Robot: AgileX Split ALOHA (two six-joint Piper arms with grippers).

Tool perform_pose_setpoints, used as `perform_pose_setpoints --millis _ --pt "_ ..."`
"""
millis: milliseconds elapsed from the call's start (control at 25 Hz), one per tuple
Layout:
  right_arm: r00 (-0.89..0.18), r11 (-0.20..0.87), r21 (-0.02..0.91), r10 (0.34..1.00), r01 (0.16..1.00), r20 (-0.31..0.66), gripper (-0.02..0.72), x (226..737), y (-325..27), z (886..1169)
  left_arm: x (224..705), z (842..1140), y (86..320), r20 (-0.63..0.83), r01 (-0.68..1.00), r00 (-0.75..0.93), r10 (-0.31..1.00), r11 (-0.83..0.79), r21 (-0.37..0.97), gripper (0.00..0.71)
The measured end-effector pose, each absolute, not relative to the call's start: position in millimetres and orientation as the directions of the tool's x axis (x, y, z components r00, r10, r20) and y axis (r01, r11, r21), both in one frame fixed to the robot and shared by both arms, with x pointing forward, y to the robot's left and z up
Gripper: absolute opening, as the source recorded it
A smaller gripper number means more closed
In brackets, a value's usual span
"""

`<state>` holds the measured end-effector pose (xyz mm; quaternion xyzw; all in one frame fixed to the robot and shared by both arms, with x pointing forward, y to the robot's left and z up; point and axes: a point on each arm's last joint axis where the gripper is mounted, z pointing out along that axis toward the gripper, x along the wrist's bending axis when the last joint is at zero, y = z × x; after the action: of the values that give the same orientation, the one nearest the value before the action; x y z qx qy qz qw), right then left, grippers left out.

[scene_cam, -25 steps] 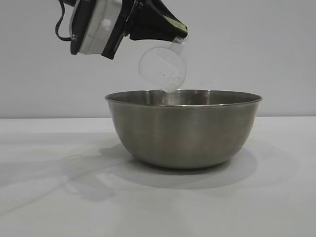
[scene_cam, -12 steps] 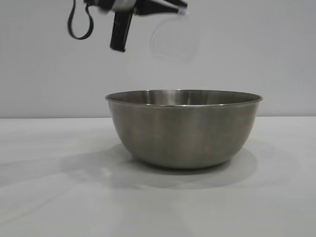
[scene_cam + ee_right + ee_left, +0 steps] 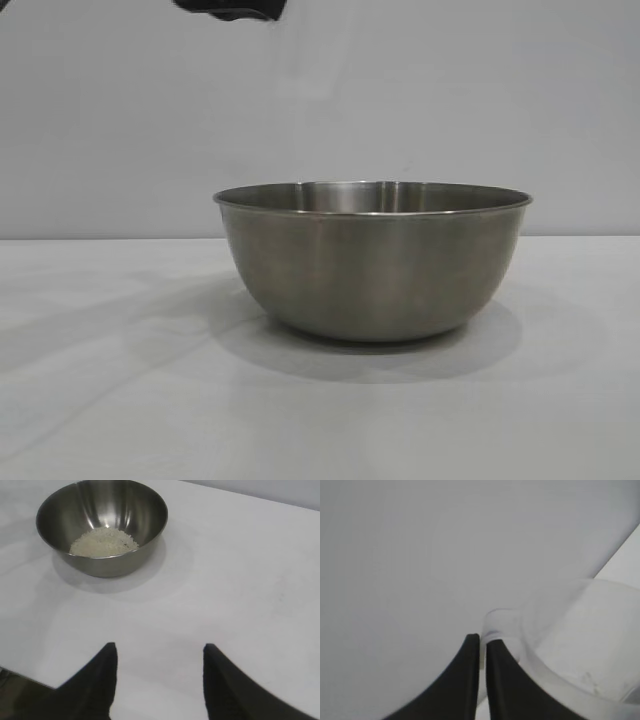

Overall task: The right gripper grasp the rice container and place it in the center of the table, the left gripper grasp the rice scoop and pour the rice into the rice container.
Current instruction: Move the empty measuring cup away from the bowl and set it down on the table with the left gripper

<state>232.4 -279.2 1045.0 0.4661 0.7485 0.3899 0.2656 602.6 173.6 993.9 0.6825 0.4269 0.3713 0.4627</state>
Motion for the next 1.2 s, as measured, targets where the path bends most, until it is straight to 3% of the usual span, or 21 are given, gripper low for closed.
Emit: perform_pose_setpoints --millis 240,760,1200 --pt "-0.424 0.262 0.831 0.905 0.491 -0.034 0.379 232.4 -279.2 1045.0 580.0 952.6 217.4 0.034 0.319 0.258 0.966 -0.118 0.940 0.000" --pt "-0.424 0.262 0.831 0.905 0.491 -0.034 0.379 232.4 -279.2 1045.0 535.3 899.3 234.0 0.073 0.279 0.218 0.973 -0.133 0.951 0.000" --pt "-0.424 0.262 0.831 0.905 0.491 -0.034 0.379 232.4 -279.2 1045.0 529.0 886.2 236.8 0.072 0.310 0.206 0.976 -0.135 0.941 0.000"
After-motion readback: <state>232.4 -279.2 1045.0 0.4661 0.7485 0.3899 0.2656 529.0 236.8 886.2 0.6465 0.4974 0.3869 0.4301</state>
